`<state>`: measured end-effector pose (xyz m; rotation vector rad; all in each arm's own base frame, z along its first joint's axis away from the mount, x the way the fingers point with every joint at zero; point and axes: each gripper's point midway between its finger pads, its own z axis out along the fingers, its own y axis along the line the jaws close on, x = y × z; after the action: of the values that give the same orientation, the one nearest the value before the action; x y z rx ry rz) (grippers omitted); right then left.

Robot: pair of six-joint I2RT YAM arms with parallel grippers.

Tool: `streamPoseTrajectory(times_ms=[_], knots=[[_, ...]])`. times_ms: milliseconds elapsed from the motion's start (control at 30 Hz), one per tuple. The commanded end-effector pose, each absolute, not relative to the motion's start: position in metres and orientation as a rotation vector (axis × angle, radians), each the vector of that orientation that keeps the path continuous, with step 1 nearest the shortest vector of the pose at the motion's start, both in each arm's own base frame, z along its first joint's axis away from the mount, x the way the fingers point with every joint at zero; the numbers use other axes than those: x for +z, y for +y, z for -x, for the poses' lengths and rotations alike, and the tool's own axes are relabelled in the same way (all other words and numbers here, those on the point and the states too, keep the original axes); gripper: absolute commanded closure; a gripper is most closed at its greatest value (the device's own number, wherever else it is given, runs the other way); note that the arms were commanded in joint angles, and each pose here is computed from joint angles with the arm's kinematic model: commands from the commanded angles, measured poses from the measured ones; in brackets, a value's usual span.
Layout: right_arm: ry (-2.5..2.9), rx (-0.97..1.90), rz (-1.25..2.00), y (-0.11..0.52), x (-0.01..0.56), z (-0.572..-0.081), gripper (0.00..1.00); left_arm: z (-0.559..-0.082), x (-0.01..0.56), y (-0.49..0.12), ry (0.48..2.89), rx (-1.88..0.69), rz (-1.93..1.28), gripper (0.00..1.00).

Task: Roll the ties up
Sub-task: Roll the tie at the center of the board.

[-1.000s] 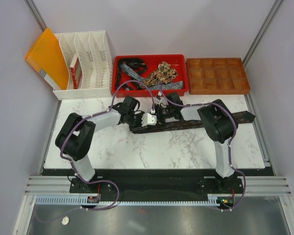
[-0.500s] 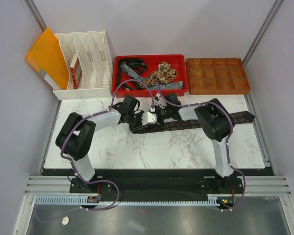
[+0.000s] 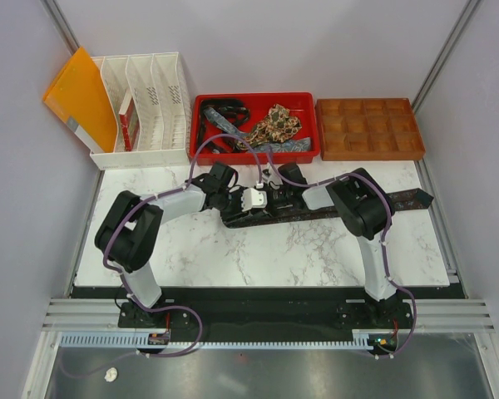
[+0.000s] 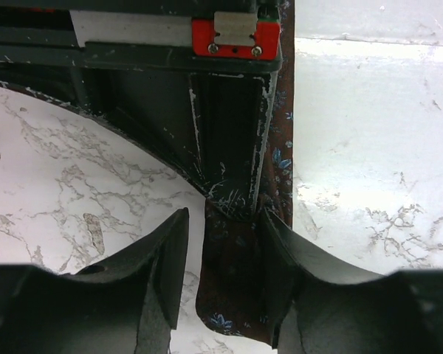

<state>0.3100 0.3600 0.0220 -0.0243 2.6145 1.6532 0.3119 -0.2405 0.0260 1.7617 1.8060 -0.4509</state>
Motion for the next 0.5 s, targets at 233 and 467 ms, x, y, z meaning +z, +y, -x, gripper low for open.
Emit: streamPoseTrajectory(times_ms=[233,467], knots=[[2.701,1.541,0.093,0.35,0.004,-0.305,1.0,-0.299,0.074,-0.221,1.766,-0.522,-1.623,0.32],[2.675,1.496,0.169,0.346,0.01,-0.326,1.0,-0.288,0.071,-0.234,1.899,-0.699,-1.496,0.17]])
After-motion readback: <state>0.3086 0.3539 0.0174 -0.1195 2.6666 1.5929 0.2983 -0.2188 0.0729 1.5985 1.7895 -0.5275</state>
